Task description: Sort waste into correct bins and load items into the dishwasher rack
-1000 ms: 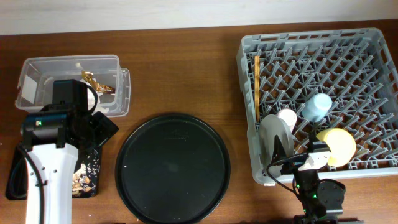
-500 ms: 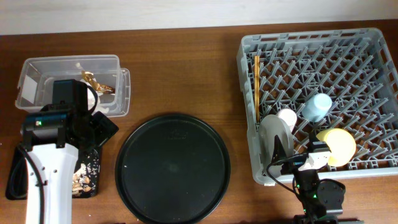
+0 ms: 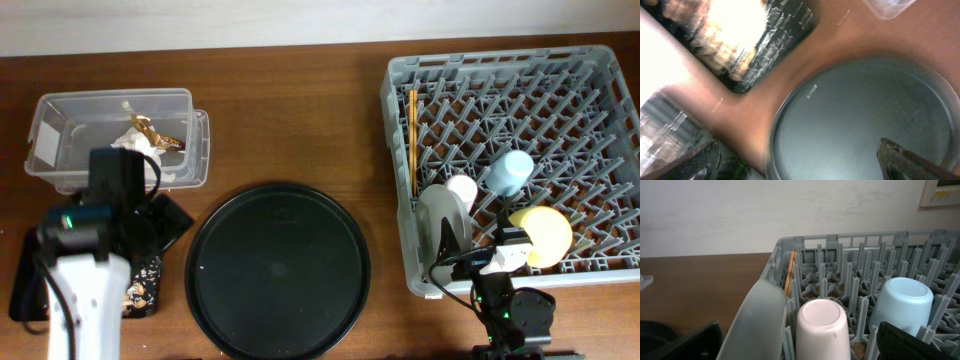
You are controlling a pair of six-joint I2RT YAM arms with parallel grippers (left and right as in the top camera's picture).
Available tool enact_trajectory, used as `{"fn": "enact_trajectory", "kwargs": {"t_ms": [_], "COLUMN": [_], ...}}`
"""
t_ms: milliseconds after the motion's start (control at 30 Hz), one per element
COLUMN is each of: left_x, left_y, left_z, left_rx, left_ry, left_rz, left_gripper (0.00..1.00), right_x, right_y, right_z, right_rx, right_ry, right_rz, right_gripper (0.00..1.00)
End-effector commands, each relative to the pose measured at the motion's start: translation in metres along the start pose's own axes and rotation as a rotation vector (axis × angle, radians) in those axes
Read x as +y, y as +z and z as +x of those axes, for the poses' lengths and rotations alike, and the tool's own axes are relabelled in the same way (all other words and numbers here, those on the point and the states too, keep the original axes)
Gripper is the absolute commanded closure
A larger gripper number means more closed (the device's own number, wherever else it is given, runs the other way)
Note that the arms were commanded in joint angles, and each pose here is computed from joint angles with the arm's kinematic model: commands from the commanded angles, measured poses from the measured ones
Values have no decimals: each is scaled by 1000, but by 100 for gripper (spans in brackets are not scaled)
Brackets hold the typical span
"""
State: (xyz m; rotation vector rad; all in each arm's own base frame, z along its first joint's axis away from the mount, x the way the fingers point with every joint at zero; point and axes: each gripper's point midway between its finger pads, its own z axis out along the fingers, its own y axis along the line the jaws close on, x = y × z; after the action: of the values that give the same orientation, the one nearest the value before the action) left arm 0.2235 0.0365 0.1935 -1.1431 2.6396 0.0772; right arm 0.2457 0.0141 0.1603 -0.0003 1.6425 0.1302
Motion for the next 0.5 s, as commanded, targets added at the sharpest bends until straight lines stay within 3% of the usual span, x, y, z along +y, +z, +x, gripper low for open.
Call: {"fn": "enact_trajectory", "kwargs": {"t_ms": [0,100,200,367,467], "left_x": [-5,-21,-32,-32,-33], "left_y": [28,44,42,41,32], "left_z": [24,38,29,28,25], "left_rx": [-133,-308,-519,-653,-788], "left_ry": [34,154,193,174,261], "left_rz": [163,403,555,658,688], "left_gripper": [1,1,1,1,1], "right_x": [-1,-1,-1,-1,-1], "right_y": [0,0,0,0,0], "right_z": [2,2,2,2,2], "right_rx": [-1,-1,-1,-1,-1], "right_ry": [0,0,0,0,0], "right_rz": [8,8,8,8,8], "right_gripper": [1,1,1,1,2]}}
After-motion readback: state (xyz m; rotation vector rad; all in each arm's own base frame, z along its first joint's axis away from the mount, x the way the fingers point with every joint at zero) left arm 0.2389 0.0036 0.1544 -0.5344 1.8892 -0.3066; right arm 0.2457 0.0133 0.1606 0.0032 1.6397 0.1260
